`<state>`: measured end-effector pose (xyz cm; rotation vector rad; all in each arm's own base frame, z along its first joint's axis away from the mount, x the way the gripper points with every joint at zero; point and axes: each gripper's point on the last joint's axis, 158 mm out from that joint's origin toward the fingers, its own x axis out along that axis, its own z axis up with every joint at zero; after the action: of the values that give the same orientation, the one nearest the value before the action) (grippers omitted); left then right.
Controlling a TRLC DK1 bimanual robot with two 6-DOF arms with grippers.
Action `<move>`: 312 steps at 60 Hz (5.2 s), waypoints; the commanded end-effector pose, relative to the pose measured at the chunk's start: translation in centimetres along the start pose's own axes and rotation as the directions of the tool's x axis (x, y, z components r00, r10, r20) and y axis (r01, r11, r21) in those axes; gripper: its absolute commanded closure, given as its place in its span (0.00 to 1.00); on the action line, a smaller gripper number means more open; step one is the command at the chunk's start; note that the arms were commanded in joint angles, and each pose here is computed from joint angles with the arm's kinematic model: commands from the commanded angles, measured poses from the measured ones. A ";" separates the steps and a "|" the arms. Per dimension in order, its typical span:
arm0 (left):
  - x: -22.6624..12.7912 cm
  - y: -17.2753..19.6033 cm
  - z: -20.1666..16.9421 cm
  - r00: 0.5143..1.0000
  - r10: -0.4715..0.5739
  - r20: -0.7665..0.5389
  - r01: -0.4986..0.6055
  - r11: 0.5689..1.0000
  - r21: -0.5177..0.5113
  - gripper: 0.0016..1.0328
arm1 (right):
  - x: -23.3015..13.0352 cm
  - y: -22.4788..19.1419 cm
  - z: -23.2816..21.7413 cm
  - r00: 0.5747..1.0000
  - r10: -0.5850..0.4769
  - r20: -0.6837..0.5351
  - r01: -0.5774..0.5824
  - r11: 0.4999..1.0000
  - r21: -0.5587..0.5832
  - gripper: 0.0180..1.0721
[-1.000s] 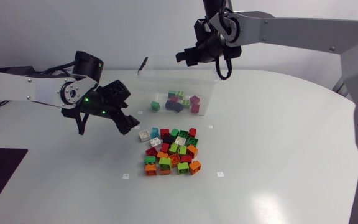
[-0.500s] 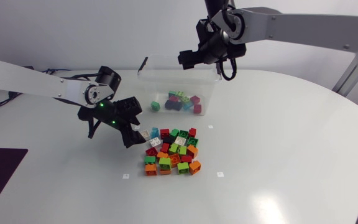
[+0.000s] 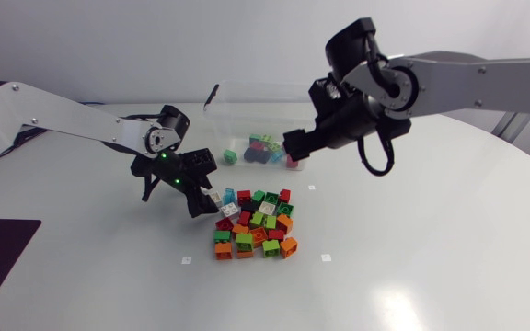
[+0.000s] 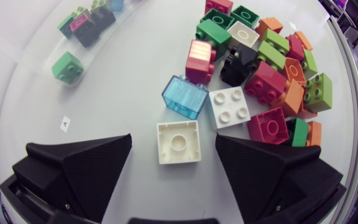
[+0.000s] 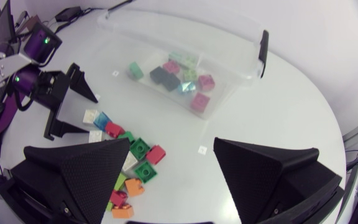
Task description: Place the duplo bricks in the container
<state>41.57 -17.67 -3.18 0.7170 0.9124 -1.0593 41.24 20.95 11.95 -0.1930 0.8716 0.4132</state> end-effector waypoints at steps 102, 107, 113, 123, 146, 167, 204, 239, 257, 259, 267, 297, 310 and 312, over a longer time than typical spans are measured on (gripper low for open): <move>-19.0 4.8 14.8 0.872 0.309 0.379 -0.291 0.951 -0.104 0.79 | 12.4 -0.1 -9.4 0.930 -0.093 -0.356 0.134 0.987 0.093 0.40; -19.1 5.7 15.9 0.858 0.322 0.400 -0.291 0.947 -0.136 0.79 | 12.7 0.2 -9.5 0.930 -0.085 -0.359 0.122 0.989 0.082 0.40; -19.1 6.9 17.0 0.845 0.333 0.418 -0.288 0.943 -0.168 0.79 | 13.1 0.5 -9.7 0.930 -0.074 -0.361 0.107 0.992 0.073 0.40; -18.1 8.6 18.5 0.832 0.341 0.438 -0.269 0.938 -0.220 0.79 | 13.2 0.6 -9.6 0.931 -0.069 -0.359 0.100 0.993 0.067 0.40; -15.7 11.9 21.0 0.819 0.356 0.451 -0.251 0.928 -0.276 0.79 | 13.6 0.8 -8.7 0.938 -0.067 -0.340 0.088 0.995 0.046 0.64; -12.6 15.1 21.5 0.818 0.386 0.426 -0.237 0.902 -0.361 0.50 | 8.4 0.5 -6.5 0.969 -0.062 -0.238 0.076 0.996 0.052 0.67; -15.8 8.7 14.8 0.831 0.444 0.335 -0.331 0.879 -0.344 0.05 | -0.9 -2.4 5.1 0.996 -0.074 0.052 0.068 0.991 0.112 0.67; -9.9 1.6 6.8 0.924 0.301 0.234 -0.265 0.949 -0.172 0.05 | 0.9 -4.5 11.7 0.978 -0.102 0.179 0.074 0.985 0.155 0.67; -5.1 1.3 5.4 0.959 0.214 0.184 -0.200 0.975 -0.093 0.05 | 4.9 -5.0 12.7 0.980 -0.111 0.165 0.083 0.983 0.167 0.65; -4.8 1.3 5.3 0.961 0.208 0.180 -0.197 0.977 -0.080 0.05 | 5.2 -5.2 12.9 0.980 -0.114 0.164 0.086 0.982 0.168 0.62; -3.2 1.3 4.9 0.969 0.182 0.164 -0.184 0.983 -0.001 0.05 | 6.0 -5.2 13.0 0.983 -0.115 0.141 0.090 0.982 0.168 0.17; -1.2 0.2 3.7 0.994 -0.013 0.110 -0.014 0.970 0.245 0.06 | -1.2 -3.2 9.0 0.988 -0.035 0.148 0.020 0.995 0.100 0.06; -0.2 0.2 3.5 0.995 -0.041 0.091 0.012 0.956 0.293 0.07 | -2.6 -2.3 5.1 0.992 0.003 0.125 -0.013 0.997 0.076 0.06; 0.1 0.2 3.5 0.995 -0.044 0.089 0.014 0.952 0.305 0.07 | -2.6 -2.1 4.5 0.993 0.007 0.119 -0.016 0.997 0.072 0.06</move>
<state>42.37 -20.36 -0.97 0.8644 0.7047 -1.2286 45.13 20.07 18.02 -0.0769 0.7523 0.3830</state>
